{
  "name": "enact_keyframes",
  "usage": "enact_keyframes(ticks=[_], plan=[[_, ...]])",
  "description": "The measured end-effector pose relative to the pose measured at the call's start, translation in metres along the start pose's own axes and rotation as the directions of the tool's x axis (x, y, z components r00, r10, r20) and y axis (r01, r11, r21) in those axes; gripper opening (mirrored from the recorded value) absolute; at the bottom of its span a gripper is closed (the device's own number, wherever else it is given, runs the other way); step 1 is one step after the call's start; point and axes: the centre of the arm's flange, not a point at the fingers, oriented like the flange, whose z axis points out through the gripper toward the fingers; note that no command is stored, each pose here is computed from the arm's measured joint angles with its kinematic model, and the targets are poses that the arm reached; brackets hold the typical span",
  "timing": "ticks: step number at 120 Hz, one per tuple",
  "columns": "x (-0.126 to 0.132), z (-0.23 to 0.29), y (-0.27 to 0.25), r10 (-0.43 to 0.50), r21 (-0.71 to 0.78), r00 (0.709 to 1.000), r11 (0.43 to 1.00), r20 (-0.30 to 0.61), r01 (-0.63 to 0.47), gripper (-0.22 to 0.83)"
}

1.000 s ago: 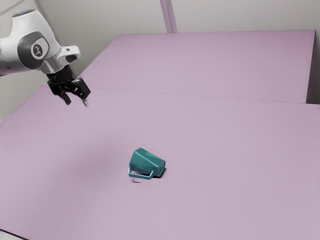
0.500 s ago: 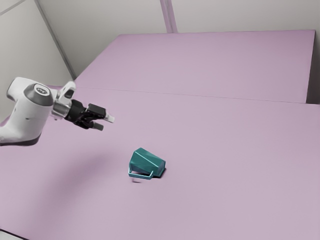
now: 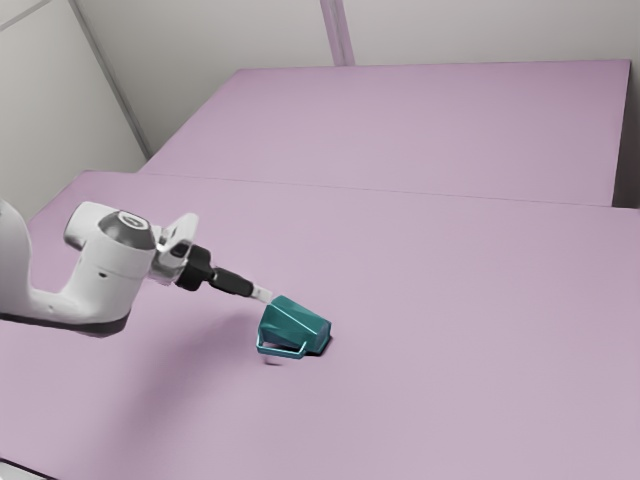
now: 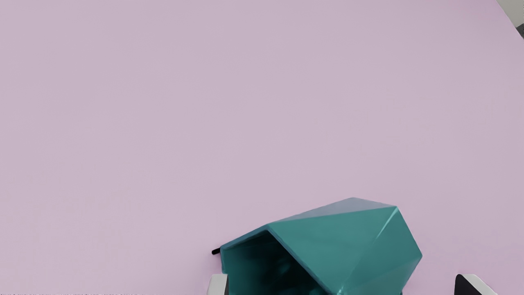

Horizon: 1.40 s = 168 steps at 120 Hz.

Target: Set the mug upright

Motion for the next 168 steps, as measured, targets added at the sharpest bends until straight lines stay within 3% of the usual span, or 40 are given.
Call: enact_keyframes(ticks=[31,84,119,168], plan=[[-0.025,0.019,-0.005,0.091,0.007,0.995,0.996,0.026,-0.091,0.61],[-0.021,0.056,0.023,0.206,-0.019,0.978,0.978,-0.036,-0.207,0.48],[-0.005,0.066,0.056,0.301,-0.037,0.950,0.952,-0.084,-0.305,0.15],[0.010,0.065,0.066,0.351,-0.007,0.927,0.935,-0.135,-0.355,-0.13]])
